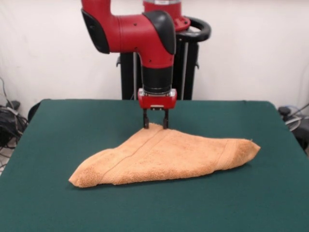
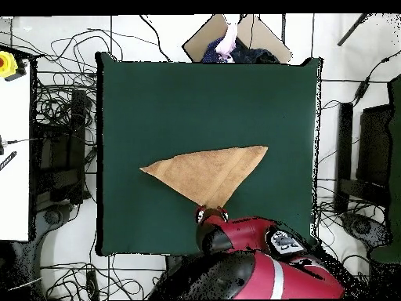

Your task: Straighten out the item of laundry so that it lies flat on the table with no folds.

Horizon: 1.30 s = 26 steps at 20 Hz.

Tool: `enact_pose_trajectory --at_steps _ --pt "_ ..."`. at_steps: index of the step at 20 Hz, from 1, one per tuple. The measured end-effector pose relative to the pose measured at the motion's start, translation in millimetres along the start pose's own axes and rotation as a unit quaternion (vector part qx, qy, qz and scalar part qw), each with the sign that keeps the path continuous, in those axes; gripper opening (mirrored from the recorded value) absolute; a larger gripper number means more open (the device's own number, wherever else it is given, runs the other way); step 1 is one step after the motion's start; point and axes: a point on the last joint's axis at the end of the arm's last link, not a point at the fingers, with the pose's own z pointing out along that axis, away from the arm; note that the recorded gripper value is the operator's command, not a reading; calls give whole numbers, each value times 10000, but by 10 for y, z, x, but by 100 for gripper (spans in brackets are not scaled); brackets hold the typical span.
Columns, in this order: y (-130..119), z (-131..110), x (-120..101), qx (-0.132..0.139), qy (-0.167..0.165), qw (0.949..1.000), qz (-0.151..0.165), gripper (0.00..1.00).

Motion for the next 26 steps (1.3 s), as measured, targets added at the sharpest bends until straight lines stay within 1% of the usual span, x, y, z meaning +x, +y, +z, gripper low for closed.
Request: enact_pose_trajectory --at_steps 5,14,23,26 --pt "1 26 37 8 -181 9998 -50 100" --pt "4 35 77 27 -336 9994 -125 100" --pt "-24 49 148 -64 -583 9979 -285 100" --pt "-42 57 190 -122 -754 9965 -333 100"
